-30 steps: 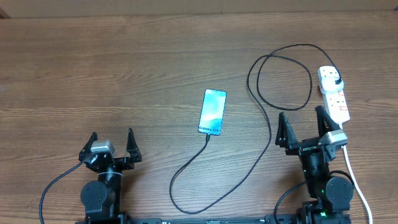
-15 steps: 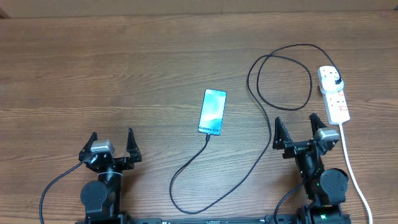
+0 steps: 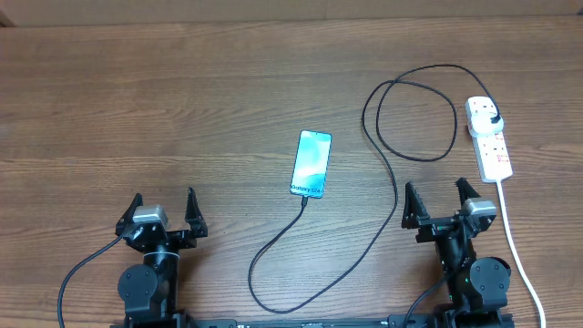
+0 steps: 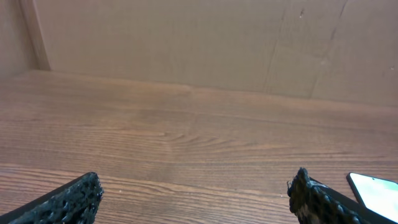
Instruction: Plug charger to phone and switch on socket
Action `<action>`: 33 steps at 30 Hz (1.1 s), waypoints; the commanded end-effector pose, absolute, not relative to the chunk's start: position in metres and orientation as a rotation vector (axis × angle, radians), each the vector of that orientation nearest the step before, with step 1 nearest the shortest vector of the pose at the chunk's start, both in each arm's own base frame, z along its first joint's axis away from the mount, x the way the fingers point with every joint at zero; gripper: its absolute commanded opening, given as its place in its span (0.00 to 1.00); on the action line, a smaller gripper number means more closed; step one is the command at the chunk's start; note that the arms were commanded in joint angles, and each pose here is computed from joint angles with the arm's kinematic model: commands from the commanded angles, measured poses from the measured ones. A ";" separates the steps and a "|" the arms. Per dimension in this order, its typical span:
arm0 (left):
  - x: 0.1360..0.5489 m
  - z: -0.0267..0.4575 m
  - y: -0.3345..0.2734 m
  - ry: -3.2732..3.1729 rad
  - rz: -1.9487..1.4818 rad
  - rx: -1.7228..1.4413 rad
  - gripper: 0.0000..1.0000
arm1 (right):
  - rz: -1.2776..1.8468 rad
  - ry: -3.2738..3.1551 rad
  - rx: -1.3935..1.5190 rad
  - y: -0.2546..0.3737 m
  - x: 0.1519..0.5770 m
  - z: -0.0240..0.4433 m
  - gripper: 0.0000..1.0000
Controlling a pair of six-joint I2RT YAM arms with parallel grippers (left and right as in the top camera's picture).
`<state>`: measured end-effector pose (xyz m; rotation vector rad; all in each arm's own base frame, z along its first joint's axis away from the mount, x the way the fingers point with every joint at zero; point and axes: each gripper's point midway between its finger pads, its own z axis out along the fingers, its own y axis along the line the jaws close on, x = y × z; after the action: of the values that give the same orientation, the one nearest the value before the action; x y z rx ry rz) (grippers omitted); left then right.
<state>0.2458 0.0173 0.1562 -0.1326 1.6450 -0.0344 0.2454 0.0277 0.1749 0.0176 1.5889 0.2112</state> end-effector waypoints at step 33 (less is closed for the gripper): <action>0.246 0.156 0.017 1.641 -0.026 -0.118 0.99 | 0.164 1.585 -0.151 0.041 0.243 0.171 1.00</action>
<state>0.2458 0.0173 0.1562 -0.1326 1.6450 -0.0344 0.2436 0.0363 0.1717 -0.1053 1.5966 0.1696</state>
